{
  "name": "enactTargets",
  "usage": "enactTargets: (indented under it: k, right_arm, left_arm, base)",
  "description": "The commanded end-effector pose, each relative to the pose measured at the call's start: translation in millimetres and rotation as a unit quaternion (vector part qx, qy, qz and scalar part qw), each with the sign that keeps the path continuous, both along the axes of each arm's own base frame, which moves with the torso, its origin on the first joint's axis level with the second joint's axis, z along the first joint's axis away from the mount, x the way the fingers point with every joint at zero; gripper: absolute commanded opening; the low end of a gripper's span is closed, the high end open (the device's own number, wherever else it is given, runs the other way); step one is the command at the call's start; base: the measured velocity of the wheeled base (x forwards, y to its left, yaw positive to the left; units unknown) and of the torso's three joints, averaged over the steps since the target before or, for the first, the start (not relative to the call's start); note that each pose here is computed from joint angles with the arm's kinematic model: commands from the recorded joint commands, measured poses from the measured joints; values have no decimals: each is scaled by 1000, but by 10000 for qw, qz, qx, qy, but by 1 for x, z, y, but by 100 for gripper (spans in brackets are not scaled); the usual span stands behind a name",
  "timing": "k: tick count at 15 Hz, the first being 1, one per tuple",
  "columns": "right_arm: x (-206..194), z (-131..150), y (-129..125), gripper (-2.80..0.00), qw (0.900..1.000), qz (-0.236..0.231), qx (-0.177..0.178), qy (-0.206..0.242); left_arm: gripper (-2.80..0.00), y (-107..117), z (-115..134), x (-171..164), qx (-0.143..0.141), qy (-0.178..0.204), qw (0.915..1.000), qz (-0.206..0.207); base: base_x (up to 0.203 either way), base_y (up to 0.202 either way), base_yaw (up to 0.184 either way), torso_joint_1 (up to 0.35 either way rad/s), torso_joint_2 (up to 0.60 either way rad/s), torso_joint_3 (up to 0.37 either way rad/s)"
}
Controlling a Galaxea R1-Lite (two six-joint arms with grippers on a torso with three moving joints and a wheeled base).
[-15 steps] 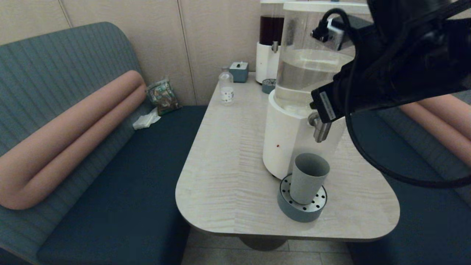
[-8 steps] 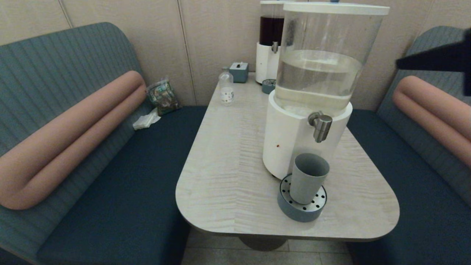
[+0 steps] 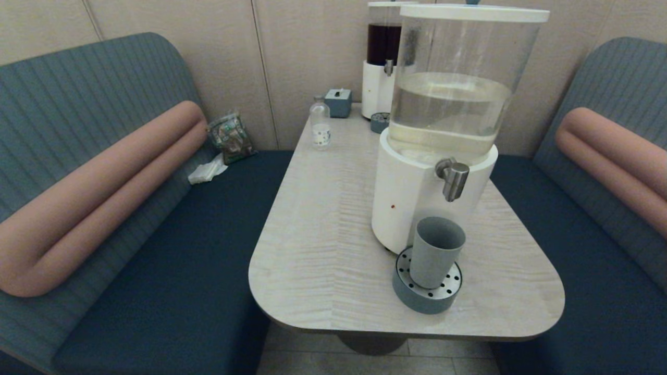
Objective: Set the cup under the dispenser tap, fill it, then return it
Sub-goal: Place the cup next to the water dispenser
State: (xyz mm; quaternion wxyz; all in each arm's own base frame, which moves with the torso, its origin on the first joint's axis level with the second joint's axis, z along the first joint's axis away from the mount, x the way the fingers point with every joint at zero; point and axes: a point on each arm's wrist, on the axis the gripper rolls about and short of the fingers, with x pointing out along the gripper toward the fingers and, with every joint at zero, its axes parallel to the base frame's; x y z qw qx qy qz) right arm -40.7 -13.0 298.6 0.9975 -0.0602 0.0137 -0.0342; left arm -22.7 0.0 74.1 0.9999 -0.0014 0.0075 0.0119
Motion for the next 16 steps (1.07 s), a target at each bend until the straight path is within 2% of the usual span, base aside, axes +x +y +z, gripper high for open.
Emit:
enactTargets:
  k: [1,2,3,5,7,11,12,13,14,15,16]
  right_arm:
    - [-40,-47,-2,-280,9984,-345,168,-417]
    - [-34,-61,0,-280,9974,-496,446,-267]
    - [-29,-71,2,-280,9968,-561,546,-127]
    - [-34,-95,11,-280,9982,-397,439,-27]
    - [-45,-122,12,-280,9991,-211,337,-126]
    - [-8,-195,12,-280,9985,-91,217,487]
    - [5,-207,12,-280,9995,-61,144,258]
    - [12,-211,12,-280,9998,43,64,-189]
    - [17,-215,13,-280,9987,284,-27,-431]
    - [17,-217,13,-280,9984,367,-15,-434]
    - [17,-222,13,-280,9991,389,27,-149]
  left_arm:
    - [-280,0,0,0,-2,16,10000,4]
    - [-280,0,0,0,-2,16,10000,4]
    - [-280,0,0,0,-2,16,10000,4]
    - [-280,0,0,0,-2,16,10000,4]
    - [-280,0,0,0,-5,16,10000,4]
    - [-280,0,0,0,-2,16,10000,4]
    - [-280,0,0,0,-2,16,10000,4]
    - [-280,0,0,0,-2,16,10000,4]
    - [-280,0,0,0,-2,16,10000,4]
    - [-280,0,0,0,-2,16,10000,4]
    - [-280,0,0,0,-2,16,10000,4]
  base:
    - [0,0,0,0,0,0]
    - [0,0,0,0,0,0]
    - [0,0,0,0,0,0]
    - [0,0,0,0,0,0]
    - [0,0,0,0,0,0]
    - [0,0,0,0,0,0]
    - [0,0,0,0,0,0]
    - [0,0,0,0,0,0]
    - [0,0,0,0,0,0]
    - [0,0,0,0,0,0]
    - [0,0,0,0,0,0]
